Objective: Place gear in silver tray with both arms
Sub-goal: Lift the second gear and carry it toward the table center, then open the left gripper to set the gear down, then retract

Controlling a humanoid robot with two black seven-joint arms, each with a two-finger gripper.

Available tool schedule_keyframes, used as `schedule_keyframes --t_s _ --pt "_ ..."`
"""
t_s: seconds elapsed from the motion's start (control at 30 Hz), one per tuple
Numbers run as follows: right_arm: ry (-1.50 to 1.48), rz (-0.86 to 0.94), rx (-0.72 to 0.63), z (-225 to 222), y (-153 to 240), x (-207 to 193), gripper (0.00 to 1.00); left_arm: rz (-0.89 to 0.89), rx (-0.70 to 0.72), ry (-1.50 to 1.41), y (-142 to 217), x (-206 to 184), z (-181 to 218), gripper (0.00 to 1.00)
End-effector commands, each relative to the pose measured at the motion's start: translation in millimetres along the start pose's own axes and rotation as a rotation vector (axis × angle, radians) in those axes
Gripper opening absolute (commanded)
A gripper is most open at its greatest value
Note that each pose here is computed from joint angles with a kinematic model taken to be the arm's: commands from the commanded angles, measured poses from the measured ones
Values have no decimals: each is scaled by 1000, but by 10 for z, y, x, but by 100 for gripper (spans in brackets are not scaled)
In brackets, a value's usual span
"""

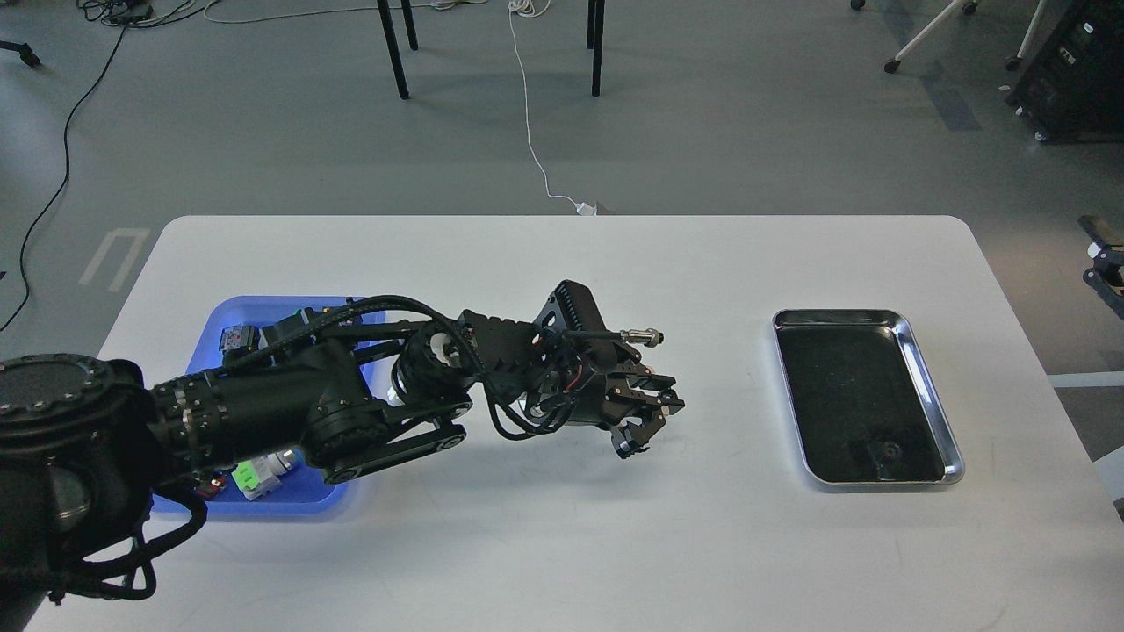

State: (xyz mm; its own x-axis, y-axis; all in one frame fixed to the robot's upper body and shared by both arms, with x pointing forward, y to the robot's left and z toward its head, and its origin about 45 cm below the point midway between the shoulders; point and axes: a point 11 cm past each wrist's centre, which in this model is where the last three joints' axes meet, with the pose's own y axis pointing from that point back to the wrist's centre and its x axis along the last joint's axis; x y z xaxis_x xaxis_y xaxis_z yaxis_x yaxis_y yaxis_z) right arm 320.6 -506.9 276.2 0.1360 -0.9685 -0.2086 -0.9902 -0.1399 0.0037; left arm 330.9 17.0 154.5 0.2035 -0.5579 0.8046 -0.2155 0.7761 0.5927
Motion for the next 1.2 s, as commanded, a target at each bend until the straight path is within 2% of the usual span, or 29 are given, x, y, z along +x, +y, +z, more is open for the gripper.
schedule_keyframes --t_s 0.0,0.2,0.47,0.57,0.77,0.8,0.87,0.9,1.0,1.17 --pt "-3 2 -1 13 2 -1 96 -58 -11 -35 -121 -173 109 16" --pt "-8 -9 1 16 -12 -42 96 -70 -17 -30 -223 -265 227 18" --pt "-14 -29 10 -7 -47 -132 96 -87 12 -23 -251 -328 164 25" --pt "-13 -31 12 -16 -53 -149 96 -86 10 -15 -255 -345 176 35" --pt "-12 -39 20 -47 -82 -177 96 -80 2 5 -261 -362 202 48" --pt "-11 -41 24 -61 -92 -183 96 -75 2 13 -262 -358 204 53" --pt "-8 -48 32 -98 -123 -202 96 -45 1 22 -260 -289 205 69" --pt "-4 -53 38 -135 -149 -216 96 -14 5 31 -251 -220 187 73" --pt "28 -86 69 -342 -290 -294 96 102 22 157 -149 84 41 79" --pt "90 -148 87 -612 -531 -480 96 204 30 516 191 324 -349 80"
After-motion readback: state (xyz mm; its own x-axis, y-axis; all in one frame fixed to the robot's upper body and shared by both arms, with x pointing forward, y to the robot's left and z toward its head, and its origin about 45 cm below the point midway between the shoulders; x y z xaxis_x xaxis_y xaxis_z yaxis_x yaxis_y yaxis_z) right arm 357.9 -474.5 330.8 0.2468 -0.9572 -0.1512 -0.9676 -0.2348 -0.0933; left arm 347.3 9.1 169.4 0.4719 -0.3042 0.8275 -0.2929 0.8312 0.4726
